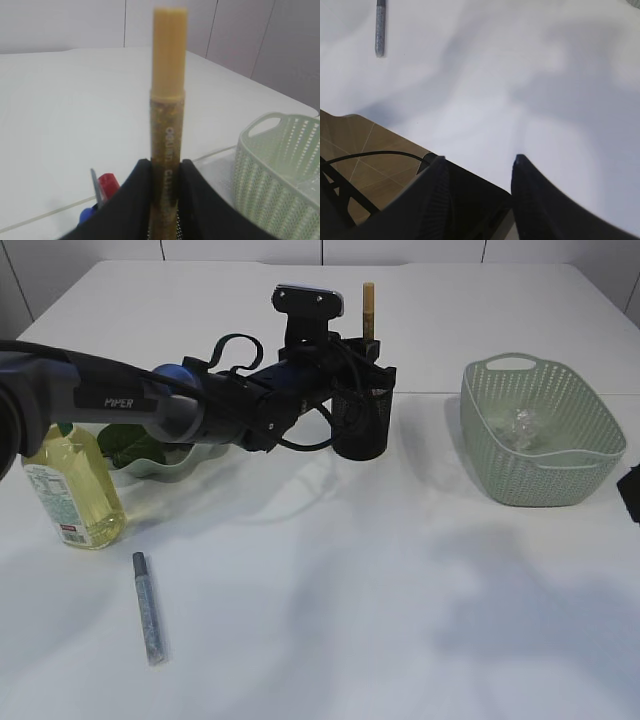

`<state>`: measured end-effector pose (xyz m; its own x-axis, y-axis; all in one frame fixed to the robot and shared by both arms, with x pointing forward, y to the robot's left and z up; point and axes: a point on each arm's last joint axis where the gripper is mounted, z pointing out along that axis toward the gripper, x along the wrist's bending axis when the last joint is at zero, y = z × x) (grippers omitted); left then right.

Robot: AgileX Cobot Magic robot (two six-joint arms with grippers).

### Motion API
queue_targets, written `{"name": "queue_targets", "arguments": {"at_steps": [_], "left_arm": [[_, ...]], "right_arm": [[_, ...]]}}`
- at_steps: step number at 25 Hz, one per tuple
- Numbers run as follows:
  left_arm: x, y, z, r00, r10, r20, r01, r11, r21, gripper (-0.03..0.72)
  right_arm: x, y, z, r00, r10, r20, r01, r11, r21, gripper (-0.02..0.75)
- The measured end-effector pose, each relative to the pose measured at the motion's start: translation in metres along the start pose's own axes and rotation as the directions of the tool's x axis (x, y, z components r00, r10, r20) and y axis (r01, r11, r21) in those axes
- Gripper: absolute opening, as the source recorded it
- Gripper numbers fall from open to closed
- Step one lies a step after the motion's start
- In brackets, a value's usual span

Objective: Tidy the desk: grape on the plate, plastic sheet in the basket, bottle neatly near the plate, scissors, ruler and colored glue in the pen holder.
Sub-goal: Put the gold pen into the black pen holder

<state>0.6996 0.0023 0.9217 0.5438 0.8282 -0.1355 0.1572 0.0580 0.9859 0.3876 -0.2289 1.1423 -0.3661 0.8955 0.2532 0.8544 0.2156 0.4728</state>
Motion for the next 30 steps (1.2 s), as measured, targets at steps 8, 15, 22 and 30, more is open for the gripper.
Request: {"name": "queue_targets", "arguments": {"at_steps": [8,15,22,30], "left_arm": [[0.0,-0.001,0.0,1.0,0.0,-0.001,0.0,1.0,0.007,0.215],[0.0,-0.002,0.0,1.0,0.0,-0.003,0.0,1.0,0.019,0.245],[-0.001,0.01,-0.002,1.0,0.002,-0.003,-0.002,1.0,0.017,0.246],[-0.005,0.04,-0.009,1.0,0.008,-0.003,-0.008,1.0,-0.002,0.246]], "right_arm": [[0.0,0.0,0.0,1.0,-0.002,0.0,0.002,1.0,0.0,0.342],[0.0,0.0,0.0,1.0,-0.002,0.0,0.002,1.0,0.0,0.342],[0.0,0.0,0.0,1.0,-0.002,0.0,0.002,1.0,0.0,0.342],[0.0,0.0,0.0,1.0,-0.002,0.0,0.002,1.0,0.0,0.342]]}}
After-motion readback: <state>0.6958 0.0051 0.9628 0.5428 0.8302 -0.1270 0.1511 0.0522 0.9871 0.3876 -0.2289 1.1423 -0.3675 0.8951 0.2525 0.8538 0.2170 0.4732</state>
